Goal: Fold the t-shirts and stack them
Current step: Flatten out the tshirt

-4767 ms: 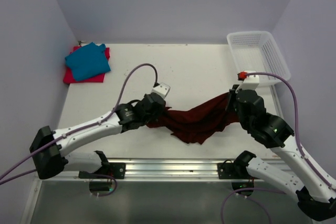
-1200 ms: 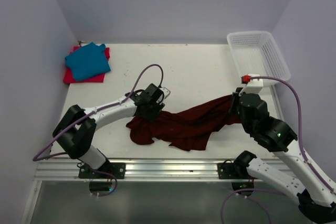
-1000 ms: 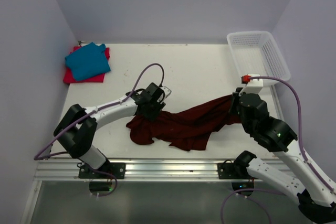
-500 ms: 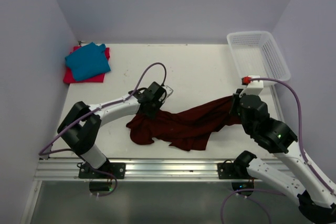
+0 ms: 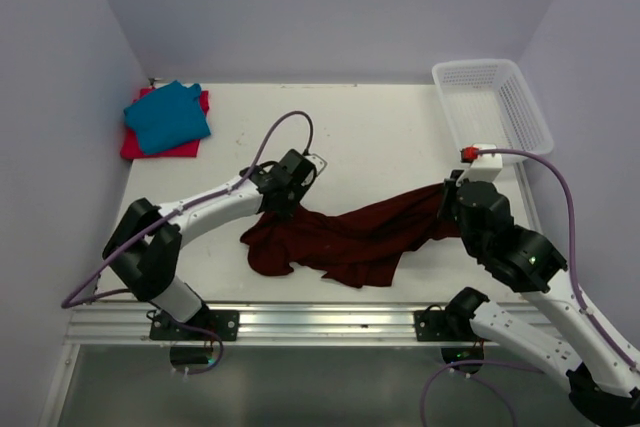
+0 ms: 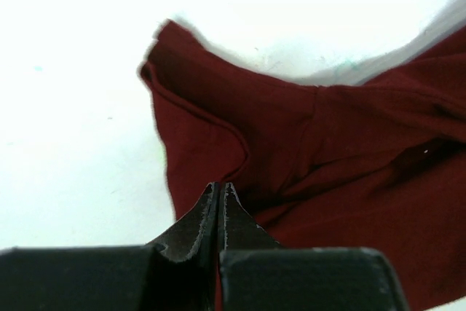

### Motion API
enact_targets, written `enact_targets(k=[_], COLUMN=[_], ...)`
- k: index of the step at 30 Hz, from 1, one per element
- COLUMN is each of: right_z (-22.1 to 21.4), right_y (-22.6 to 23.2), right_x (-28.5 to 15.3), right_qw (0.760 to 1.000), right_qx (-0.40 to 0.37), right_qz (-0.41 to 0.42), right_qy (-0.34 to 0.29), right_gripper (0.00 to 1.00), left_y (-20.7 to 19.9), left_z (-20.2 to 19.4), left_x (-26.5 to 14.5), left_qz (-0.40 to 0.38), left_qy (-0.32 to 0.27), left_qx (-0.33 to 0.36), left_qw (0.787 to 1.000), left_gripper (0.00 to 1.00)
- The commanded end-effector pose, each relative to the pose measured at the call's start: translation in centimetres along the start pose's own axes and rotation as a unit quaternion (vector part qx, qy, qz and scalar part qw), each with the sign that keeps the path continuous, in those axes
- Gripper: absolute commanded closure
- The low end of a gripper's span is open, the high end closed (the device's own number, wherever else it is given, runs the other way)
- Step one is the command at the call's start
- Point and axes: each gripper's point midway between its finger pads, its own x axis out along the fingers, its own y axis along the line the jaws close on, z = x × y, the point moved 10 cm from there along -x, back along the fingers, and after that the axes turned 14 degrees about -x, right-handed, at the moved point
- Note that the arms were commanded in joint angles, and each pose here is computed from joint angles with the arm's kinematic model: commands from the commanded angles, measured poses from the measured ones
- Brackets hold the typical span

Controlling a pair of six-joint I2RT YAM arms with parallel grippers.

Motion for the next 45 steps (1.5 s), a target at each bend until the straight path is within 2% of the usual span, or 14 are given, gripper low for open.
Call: enact_targets(k=[1,2,3,5,6,9,11,17,26,31,37,40,42,45], right_z=[0.4,0.5,0.4,0.3,0.2,0.1,0.0,-1.0,-2.4,-3.5,-5.3,-6.1,-6.5,-7.2], right_y=[-0.4,-0.5,-0.5,-0.4,-0.4,-0.2,-0.1,0.1,1.3,3.3,8.7,10.9,11.7,12.0], right_x=[-0.1,-0.1,-0.1,0.0,0.1,0.5,0.7,1.9,3.9,6.1,8.7,9.5,10.1,10.8], right_qw=[1.000,1.000,1.000,0.999,0.999,0.999,0.998,0.992,0.984,0.986,0.985,0.972,0.968,0.968], right_qx=[0.007,0.009,0.007,0.005,0.005,0.002,0.004,0.013,0.035,0.034,0.079,0.109,0.116,0.106], right_qz=[-0.023,-0.027,-0.027,-0.032,-0.036,-0.047,-0.055,-0.115,-0.156,-0.130,0.066,0.139,0.159,0.149], right_qy=[-0.008,-0.008,-0.004,0.003,0.006,0.020,0.026,0.056,0.080,0.100,0.137,0.155,0.157,0.172], right_gripper=[1.00,1.00,0.77,0.48,0.28,0.08,0.04,0.03,0.02,0.05,0.21,0.43,0.57,0.62], left_y=[1.0,1.1,1.7,2.4,3.0,4.2,4.7,6.4,8.9,8.9,8.2,8.1,8.1,8.0], left_z=[3.4,3.7,4.6,5.2,5.9,6.7,6.8,6.8,6.9,6.9,6.4,6.2,6.1,5.9], left_x=[-4.8,-5.8,-7.8,-9.9,-12.1,-15.9,-17.2,-20.5,-25.4,-25.4,-23.6,-23.1,-23.0,-23.0], left_qz=[0.036,0.045,0.063,0.080,0.096,0.120,0.132,0.201,0.315,0.315,0.289,0.282,0.279,0.274], left_qy=[-0.080,-0.091,-0.116,-0.145,-0.169,-0.210,-0.220,-0.247,-0.300,-0.301,-0.281,-0.276,-0.276,-0.276], left_qx=[-0.042,-0.049,-0.059,-0.071,-0.081,-0.099,-0.103,-0.119,-0.178,-0.178,-0.168,-0.166,-0.167,-0.166], left_qw=[0.995,0.994,0.989,0.984,0.978,0.965,0.961,0.940,0.883,0.882,0.900,0.904,0.904,0.906], left_gripper=[1.00,1.00,1.00,1.00,1.00,1.00,1.00,1.00,1.00,1.00,1.00,1.00,1.00,1.00])
